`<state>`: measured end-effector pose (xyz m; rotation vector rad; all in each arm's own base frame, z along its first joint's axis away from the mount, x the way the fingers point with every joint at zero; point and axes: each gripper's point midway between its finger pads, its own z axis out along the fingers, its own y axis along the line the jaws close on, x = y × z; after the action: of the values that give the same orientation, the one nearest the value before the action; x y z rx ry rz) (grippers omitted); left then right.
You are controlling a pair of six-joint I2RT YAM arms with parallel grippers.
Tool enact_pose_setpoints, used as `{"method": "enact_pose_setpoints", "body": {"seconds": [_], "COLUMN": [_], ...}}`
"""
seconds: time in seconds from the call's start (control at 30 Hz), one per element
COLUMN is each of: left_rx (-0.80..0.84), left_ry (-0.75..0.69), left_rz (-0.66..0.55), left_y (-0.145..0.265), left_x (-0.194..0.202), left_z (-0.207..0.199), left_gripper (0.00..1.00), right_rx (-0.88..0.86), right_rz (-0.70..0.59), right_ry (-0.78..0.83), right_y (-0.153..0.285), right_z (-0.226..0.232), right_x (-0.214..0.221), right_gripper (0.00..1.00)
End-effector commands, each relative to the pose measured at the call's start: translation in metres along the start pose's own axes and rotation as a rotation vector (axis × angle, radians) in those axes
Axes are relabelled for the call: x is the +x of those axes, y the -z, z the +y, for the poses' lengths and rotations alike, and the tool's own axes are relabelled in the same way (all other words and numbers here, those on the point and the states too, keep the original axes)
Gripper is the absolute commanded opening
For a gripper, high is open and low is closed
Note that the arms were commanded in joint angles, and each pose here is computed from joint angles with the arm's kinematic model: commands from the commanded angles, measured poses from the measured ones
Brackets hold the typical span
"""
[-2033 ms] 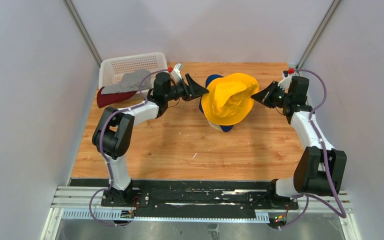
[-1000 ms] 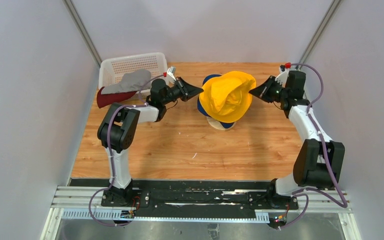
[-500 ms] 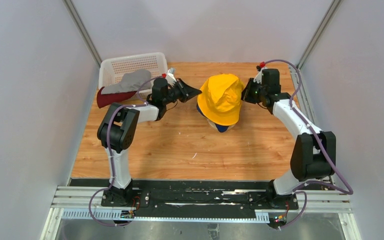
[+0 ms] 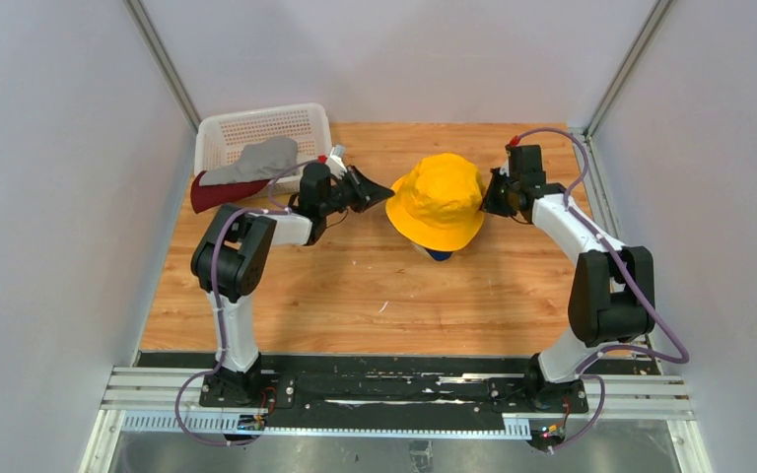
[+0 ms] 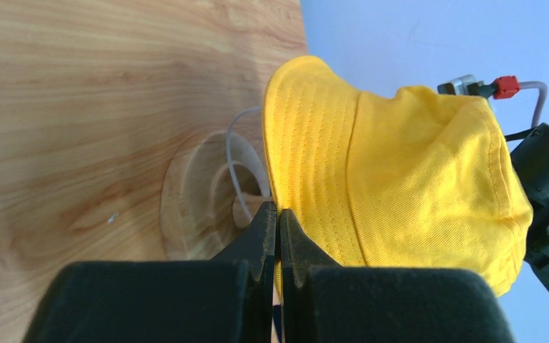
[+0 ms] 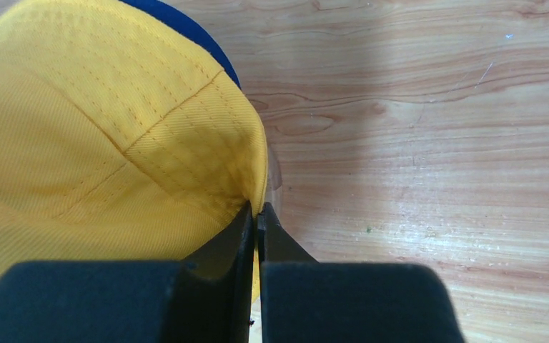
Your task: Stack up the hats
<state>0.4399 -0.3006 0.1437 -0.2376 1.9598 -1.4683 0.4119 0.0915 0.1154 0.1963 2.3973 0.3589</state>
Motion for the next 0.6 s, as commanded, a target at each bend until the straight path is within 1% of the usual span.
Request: {"method": "enact_pose_setpoints", "body": {"seconds": [0.0,0.23,0.43,0.47,0.5,0.53,0.57], "left_rx": [-0.053,-0.045,-0.023,-0.015,-0.012,-0.018,-0.028], "left_ry": [-0.041,-0.031,-0.020,-0.020,-0.018,-0.019,-0.024], "left_rz": [-0.033,-0.064,-0.062,-0.057,-0.053,-0.051,-0.052], "left_y": [0.014,0.030,0.030,0.029,0.028,0.027,0.027], "left_x": [0.003,0.013,0.016,0.016,0.015,0.014,0.012], "left_z": [0.015,0.019,0.019,0.018,0.017,0.016,0.016], "left_gripper": [0.00,0.00,0.01,0.06,0.14,0.23,0.31], "right_rx": [0.075,0.038,0.030,0.031,0.035,0.043,0.054], "right_rz": [0.033,0.002,-0.017,-0.024,-0.029,-0.037,-0.044], "right_ry": [0.018,0.024,0.026,0.027,0.026,0.028,0.029], "right_y": [-0.004,0.003,0.008,0.010,0.012,0.015,0.019], "right_z": [-0.017,-0.009,-0.007,-0.007,-0.007,-0.008,-0.010], "right_x": [0.016,0.012,0.008,0.006,0.005,0.003,0.001], "right_gripper": [0.00,0.01,0.01,0.01,0.04,0.13,0.26]}}
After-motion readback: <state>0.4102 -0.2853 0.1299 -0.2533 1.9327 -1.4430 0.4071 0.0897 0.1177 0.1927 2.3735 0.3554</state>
